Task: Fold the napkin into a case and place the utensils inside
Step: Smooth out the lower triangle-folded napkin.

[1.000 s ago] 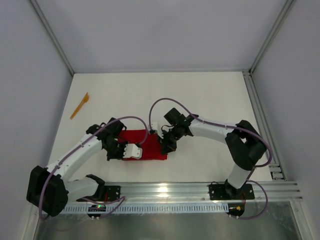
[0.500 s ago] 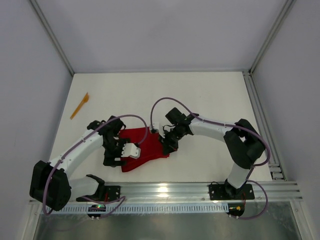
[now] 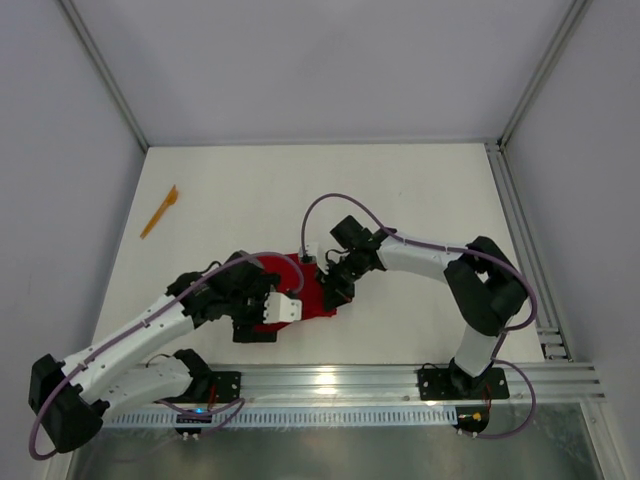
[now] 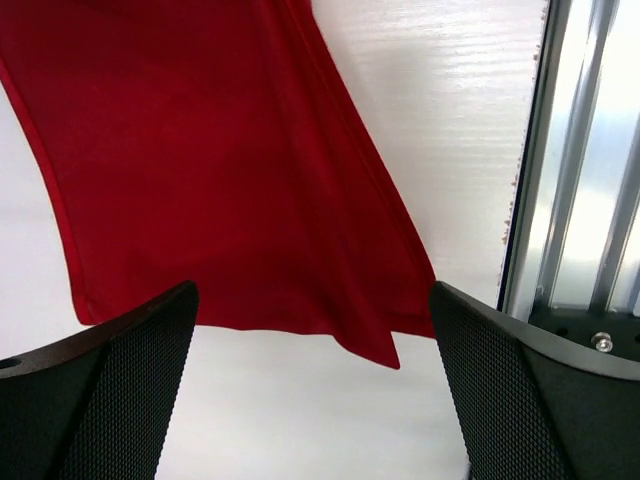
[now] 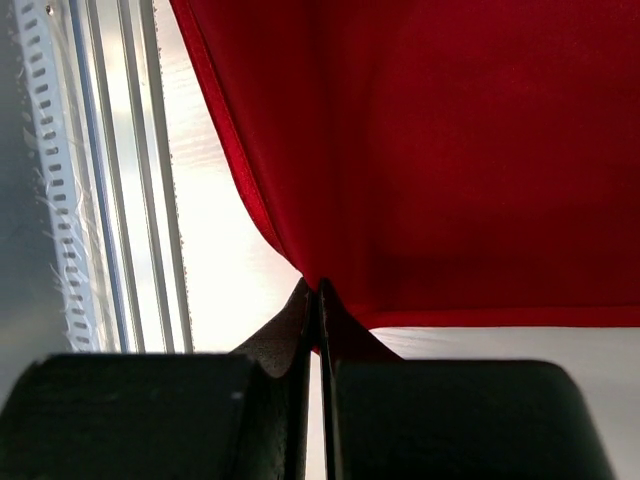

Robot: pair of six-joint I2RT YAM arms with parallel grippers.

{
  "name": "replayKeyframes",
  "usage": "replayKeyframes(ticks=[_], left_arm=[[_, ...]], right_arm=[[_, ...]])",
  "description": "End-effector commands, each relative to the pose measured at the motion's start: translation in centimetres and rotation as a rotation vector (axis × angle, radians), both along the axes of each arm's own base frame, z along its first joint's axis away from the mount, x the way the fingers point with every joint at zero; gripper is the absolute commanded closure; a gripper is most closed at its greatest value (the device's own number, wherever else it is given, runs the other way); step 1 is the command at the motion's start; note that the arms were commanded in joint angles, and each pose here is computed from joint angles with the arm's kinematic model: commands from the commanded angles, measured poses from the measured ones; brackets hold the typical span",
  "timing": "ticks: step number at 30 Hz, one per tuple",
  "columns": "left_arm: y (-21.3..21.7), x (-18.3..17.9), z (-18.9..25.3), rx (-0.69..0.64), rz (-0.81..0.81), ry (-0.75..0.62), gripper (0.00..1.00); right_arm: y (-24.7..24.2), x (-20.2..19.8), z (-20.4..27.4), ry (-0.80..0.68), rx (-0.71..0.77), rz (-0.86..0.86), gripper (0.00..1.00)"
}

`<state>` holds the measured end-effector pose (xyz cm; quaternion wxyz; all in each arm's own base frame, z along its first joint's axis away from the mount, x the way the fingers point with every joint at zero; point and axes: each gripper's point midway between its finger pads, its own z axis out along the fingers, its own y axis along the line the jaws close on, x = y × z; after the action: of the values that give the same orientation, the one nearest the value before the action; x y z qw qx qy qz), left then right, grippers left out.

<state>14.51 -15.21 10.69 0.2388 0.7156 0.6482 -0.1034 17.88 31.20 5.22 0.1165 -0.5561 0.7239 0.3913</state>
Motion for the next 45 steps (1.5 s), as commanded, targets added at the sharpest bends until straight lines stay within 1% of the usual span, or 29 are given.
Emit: replayKeyframes(ticks=[1,2,4,9,11,13,16,17,18,19,21,23,24,25,27,28,31,32,33,35,36,37,38,39,40,41,42,44,45], left_arm=[[-1.0,1.7,0.0,-0.055,0.128,-0.045,0.01],[-0.5,1.8,-0.7,-0.016,0.122,-0.064,0.01],[-0.2,2.2,-1.1,0.012,0.074,-0.121,0.01],[1.6,-0.3,-3.6,0.067,-0.099,-0.116,0.01],[2.5,-0.7,-4.2,0.083,-0.111,-0.134,0.01],[2.9,-1.1,-4.7,0.096,-0.121,-0.128,0.01],[3.3,-2.0,-5.6,0.103,-0.127,-0.081,0.01],[3.2,-2.1,-5.4,0.096,-0.121,-0.076,0.02],[3.0,-2.2,-5.2,0.083,-0.114,-0.071,0.02],[2.6,-2.7,-4.8,0.052,-0.106,-0.046,0.02],[2.4,-3.9,-3.6,-0.002,-0.126,-0.022,0.01],[3.0,-4.9,-3.4,-0.003,-0.128,0.001,0.01],[3.1,-5.0,-3.0,-0.019,-0.121,-0.017,0.01],[3.2,-5.0,-2.8,-0.022,-0.110,-0.024,0.01],[3.6,-5.0,-2.5,-0.024,-0.075,-0.025,0.01],[3.5,-4.9,-2.2,-0.030,-0.067,-0.030,0.01],[3.1,-3.4,-0.8,-0.053,0.046,-0.061,0.01],[3.5,-2.3,-0.5,-0.045,0.155,-0.077,0.04],[2.9,-1.0,0.6,-0.079,0.220,-0.111,0.20],[2.9,0.7,0.9,-0.064,0.340,-0.109,0.40],[3.1,1.6,2.1,-0.087,0.443,-0.091,0.50],[3.3,2.1,1.6,-0.037,0.496,-0.032,0.52],[3.8,2.6,1.7,-0.017,0.557,0.013,0.52],[4.6,4.1,3.3,-0.048,0.676,0.053,0.53],[5.9,3.8,3.2,0.012,0.738,0.118,0.55],[6.7,4.4,2.7,0.071,0.795,0.183,0.57],[7.7,5.8,4.3,0.072,0.855,0.158,0.57],[8.3,5.5,4.6,0.127,0.862,0.180,0.52],[8.5,5.6,5.0,0.142,0.870,0.178,0.47]], right_arm=[[0.8,0.0,0.5,0.012,0.035,-0.012,0.97],[0.7,0.0,0.5,0.013,0.031,-0.013,0.97],[0.5,0.4,0.3,-0.015,0.014,-0.023,0.97],[0.2,0.3,-0.6,-0.078,-0.035,-0.066,0.97],[0.2,-0.1,-1.0,-0.143,-0.052,-0.054,0.97],[0.3,-1.5,-1.5,-0.171,-0.065,-0.018,0.97],[0.5,-1.2,-1.1,-0.188,-0.054,-0.066,0.97],[0.2,-1.2,-1.1,-0.192,-0.064,-0.084,0.94],[0.0,-0.9,-1.3,-0.214,-0.082,-0.100,0.89],[0.3,-1.0,-1.2,-0.229,-0.071,-0.098,0.82],[0.6,-1.7,-1.3,-0.197,-0.055,-0.076,0.62],[0.6,-1.8,-1.5,-0.183,-0.063,-0.079,0.56],[0.6,-1.8,-1.3,-0.186,-0.061,-0.080,0.54],[0.6,-1.8,-1.1,-0.186,-0.059,-0.083,0.44],[0.7,-1.9,0.0,-0.194,-0.040,-0.082,0.20],[0.5,-2.1,0.3,-0.185,-0.043,-0.081,0.01],[0.4,-2.5,2.1,-0.190,-0.027,-0.065,0.01],[0.4,-2.7,2.9,-0.191,-0.015,-0.060,0.01],[0.0,-3.1,4.2,-0.200,0.000,-0.059,0.01],[-0.4,-2.9,6.0,-0.240,0.021,-0.081,0.00],[-0.6,-2.6,7.0,-0.272,0.034,-0.103,0.01],[-0.8,-2.1,9.5,-0.331,0.091,-0.148,0.01],[-1.3,-0.6,10.2,-0.401,0.089,-0.227,0.01],[-0.8,1.6,12.5,-0.489,0.169,-0.335,0.01],[-1.4,2.7,14.1,-0.462,0.221,-0.539,0.01],[-2.7,5.2,15.0,-0.509,0.223,-0.725,0.01],[-2.9,6.7,16.5,-0.533,0.284,-0.818,0.01],[-3.4,7.9,16.0,-0.513,0.302,-0.931,0.01],[-2.5,8.1,16.4,-0.490,0.343,-0.908,0.01]])
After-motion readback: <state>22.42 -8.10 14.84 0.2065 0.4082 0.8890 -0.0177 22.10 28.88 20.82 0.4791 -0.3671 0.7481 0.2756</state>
